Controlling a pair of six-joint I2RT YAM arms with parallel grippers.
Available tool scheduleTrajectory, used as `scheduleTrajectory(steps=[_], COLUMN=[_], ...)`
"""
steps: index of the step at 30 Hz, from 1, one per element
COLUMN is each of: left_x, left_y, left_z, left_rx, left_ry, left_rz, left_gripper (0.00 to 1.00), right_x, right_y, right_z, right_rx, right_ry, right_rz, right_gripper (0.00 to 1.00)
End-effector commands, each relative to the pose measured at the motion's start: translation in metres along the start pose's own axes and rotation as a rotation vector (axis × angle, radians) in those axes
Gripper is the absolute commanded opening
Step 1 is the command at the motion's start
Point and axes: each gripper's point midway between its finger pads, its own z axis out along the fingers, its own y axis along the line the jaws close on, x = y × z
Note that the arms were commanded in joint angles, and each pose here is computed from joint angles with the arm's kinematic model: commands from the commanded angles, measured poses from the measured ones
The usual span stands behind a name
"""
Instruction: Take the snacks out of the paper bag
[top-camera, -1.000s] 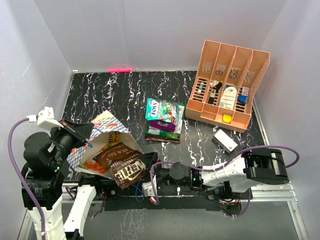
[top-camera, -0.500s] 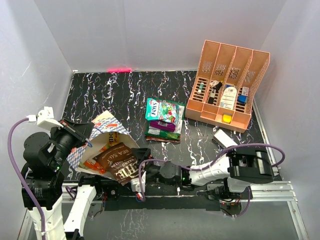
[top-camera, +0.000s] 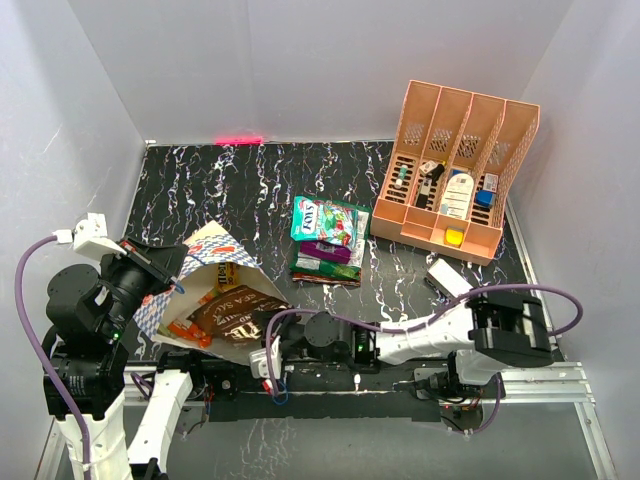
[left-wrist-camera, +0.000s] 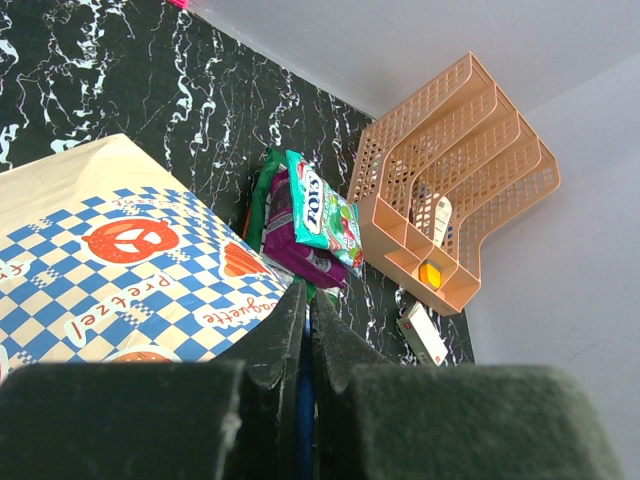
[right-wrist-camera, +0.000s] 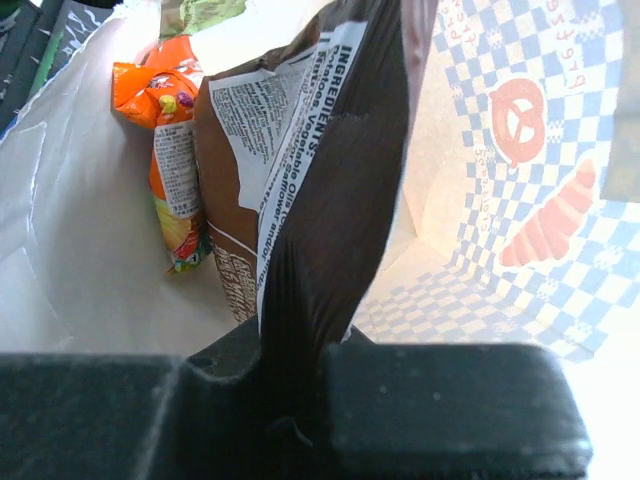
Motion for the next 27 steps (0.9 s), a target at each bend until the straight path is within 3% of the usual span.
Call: scheduleTrajectory(steps=[1,7,14,20,23,27], left_x=[-0.003,-0.001,-0.005,-0.006,-0.005,-0.005], left_y=[-0.004,0.009,0.02,0.029,0.032,0.03], left_z=[-0.001,0.002,0.001,-0.002,-0.003,-0.002], left_rx=[0.017,-0.048,-0.109,-0.161,-0.173,-0.168], left_ry=[-0.015,-0.011,-0.032,-0.049,-0.049,-0.044], left_rz=[0.001,-0.007,-0.013,-0.014,-0.015,-0.019], left_gripper=[0.0,0.0,0.0,0.0,0.0,0.0], right_x=[-0.046,-0.084,-0.105,-0.08,-0.045,0.005], right_y=[-0.063,-0.128,-0.2,-0.271,-0.306,-0.341], right_z=[-0.01,-0.037,-0.106,-0.16,-0.178,-0.185], right_rx=[0.078,0.127,0.214,0.447,0.584,0.675], right_ry=[-0.123,-0.194,-0.211,-0.02,0.125,0.214], right_rz=[0.107,0.202,0.159,0.153,0.174,0.208], right_gripper=[0.07,0.07,0.07,0.07,0.07,0.07])
